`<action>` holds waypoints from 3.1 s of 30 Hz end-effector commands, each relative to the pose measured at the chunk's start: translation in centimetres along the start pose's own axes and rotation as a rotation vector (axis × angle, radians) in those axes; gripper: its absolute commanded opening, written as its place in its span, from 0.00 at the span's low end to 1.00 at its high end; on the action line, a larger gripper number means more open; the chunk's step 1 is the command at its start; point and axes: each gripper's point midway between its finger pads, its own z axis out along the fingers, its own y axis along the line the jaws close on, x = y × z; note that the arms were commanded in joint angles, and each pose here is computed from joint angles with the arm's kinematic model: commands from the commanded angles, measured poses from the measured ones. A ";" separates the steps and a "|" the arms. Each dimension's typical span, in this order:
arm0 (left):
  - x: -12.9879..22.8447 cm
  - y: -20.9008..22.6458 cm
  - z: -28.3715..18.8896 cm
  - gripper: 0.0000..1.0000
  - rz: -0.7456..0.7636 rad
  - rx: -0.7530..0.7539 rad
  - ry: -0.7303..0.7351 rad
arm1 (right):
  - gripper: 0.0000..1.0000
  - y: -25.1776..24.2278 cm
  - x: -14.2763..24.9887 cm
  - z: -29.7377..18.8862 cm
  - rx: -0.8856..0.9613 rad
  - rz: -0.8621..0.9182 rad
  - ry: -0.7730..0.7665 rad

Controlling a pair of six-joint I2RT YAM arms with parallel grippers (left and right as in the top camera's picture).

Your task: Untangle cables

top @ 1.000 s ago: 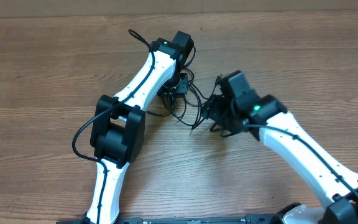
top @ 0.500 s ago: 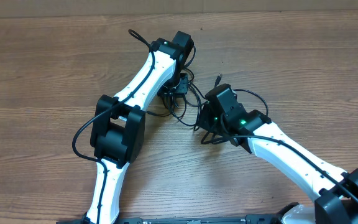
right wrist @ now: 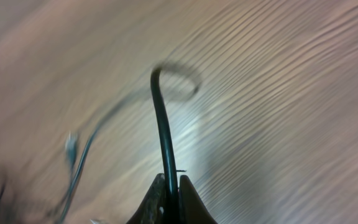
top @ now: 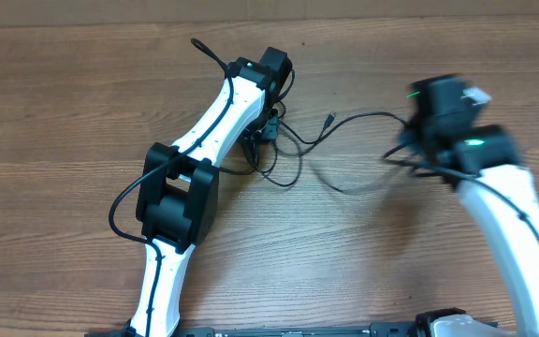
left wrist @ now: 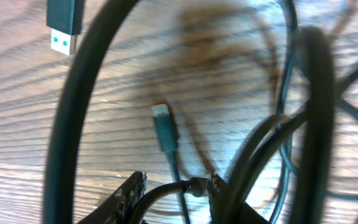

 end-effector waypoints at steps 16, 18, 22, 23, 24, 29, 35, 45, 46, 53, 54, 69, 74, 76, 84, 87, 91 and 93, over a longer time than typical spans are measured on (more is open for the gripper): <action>-0.4 1.5 0.7 0.13 -0.006 -0.061 -0.009 | 0.04 6.7 3.9 0.7 -0.527 -0.085 0.385; -0.4 1.5 0.7 0.15 -0.007 -0.060 -0.009 | 0.04 7.8 4.7 1.9 -0.528 -0.083 0.399; -0.4 1.5 0.7 0.18 -0.006 -0.062 -0.006 | 0.04 10.3 6.8 4.4 -0.528 -0.072 0.455; -0.4 1.5 0.7 0.18 -0.006 -0.062 -0.005 | 0.04 10.9 7.4 5.0 -0.527 -0.071 0.467; -0.4 1.5 0.7 0.20 -0.006 -0.062 -0.005 | 0.04 11.5 7.8 5.6 -0.526 -0.062 0.478; -0.3 1.5 0.7 0.21 -0.007 -0.058 -0.004 | 0.11 14.2 10.2 7.5 -0.550 -0.109 0.506; -0.3 1.5 0.7 0.20 -0.006 -0.059 -0.004 | 0.15 17.9 13.3 8.1 -0.654 -0.352 0.459; -0.2 1.7 0.7 0.21 -0.007 -0.062 0.005 | 0.35 20.4 14.4 7.4 -0.792 -0.712 0.298; -0.1 1.7 0.7 0.21 -0.004 -0.063 0.007 | 0.39 20.5 14.5 7.5 -0.799 -0.743 0.288; 0.6 0.4 0.7 0.21 0.081 0.017 0.046 | 0.49 20.5 15.0 8.2 -0.813 -0.834 0.263; 0.6 0.3 0.7 0.21 0.084 0.027 0.050 | 0.49 20.6 15.0 8.2 -0.815 -0.846 0.259; 1.0 0.5 0.9 0.20 0.220 0.145 0.098 | 0.46 21.5 16.7 7.7 -0.958 -1.111 0.182; 1.3 -0.4 0.6 0.20 0.227 0.240 0.118 | 0.47 22.0 18.3 8.6 -1.018 -1.103 0.226; 1.3 -0.4 0.6 0.20 0.228 0.240 0.118 | 0.46 22.0 18.7 8.6 -1.034 -1.100 0.241; 1.3 -0.4 0.6 0.21 0.225 0.242 0.119 | 0.04 22.5 17.8 8.3 -1.040 -1.077 0.217; 1.1 0.1 0.7 0.27 0.221 0.225 0.115 | 0.04 22.8 15.3 7.4 -1.024 -0.995 0.203; 1.0 0.4 0.8 0.37 0.215 0.225 0.115 | 0.04 22.2 10.7 5.8 -1.008 -0.925 0.119; 1.0 0.4 0.8 0.39 0.232 0.227 0.114 | 0.04 21.5 8.0 5.4 -0.991 -0.867 0.075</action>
